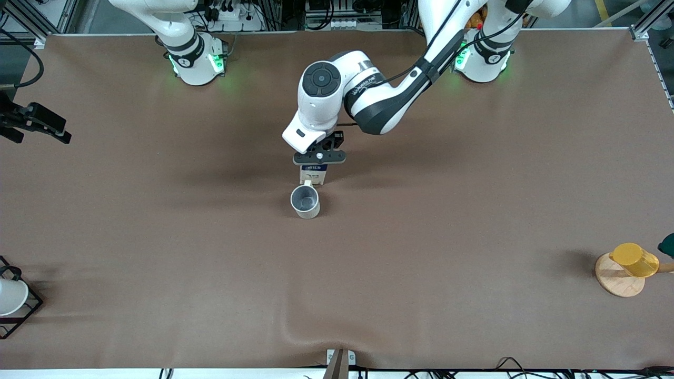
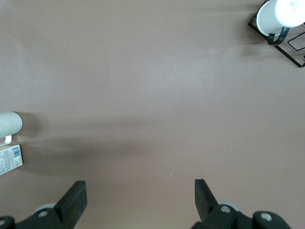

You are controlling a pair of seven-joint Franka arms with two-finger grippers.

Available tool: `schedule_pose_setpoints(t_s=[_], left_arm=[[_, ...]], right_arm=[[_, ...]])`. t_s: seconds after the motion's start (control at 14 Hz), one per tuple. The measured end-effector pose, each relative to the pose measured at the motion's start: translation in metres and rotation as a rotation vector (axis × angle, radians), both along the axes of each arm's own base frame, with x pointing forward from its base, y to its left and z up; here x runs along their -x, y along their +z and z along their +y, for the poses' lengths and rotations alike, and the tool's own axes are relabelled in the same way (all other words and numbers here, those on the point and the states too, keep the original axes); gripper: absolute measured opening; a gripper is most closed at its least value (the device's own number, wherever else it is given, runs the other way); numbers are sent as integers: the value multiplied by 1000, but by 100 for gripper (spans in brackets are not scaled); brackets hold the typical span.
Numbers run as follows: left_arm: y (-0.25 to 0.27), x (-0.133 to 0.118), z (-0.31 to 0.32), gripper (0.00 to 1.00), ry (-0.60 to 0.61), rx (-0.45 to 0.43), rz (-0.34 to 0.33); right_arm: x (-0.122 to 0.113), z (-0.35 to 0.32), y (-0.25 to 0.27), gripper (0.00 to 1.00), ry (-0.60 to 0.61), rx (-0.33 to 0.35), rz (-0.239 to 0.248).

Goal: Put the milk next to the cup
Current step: 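Lower the milk carton beside the mug with the left gripper, then open the left gripper and release the milk carton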

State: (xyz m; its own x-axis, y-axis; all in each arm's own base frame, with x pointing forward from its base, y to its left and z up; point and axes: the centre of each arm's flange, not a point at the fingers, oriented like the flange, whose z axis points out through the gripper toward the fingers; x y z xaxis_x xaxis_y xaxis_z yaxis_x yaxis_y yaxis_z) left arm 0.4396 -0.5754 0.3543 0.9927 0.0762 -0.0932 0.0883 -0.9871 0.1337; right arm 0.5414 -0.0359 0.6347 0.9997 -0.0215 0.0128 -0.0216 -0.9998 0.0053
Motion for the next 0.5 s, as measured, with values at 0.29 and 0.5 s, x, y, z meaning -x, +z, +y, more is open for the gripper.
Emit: schedule_pose_setpoints(t_s=[0.29,0.5], left_arm=[[26,-1,-6,100,-5,30,-38],[79,-6,9,100,7,28,-74]], right_arm=[[0,3,0,100,6,0,0],[0,7,0,100,13,0,0]])
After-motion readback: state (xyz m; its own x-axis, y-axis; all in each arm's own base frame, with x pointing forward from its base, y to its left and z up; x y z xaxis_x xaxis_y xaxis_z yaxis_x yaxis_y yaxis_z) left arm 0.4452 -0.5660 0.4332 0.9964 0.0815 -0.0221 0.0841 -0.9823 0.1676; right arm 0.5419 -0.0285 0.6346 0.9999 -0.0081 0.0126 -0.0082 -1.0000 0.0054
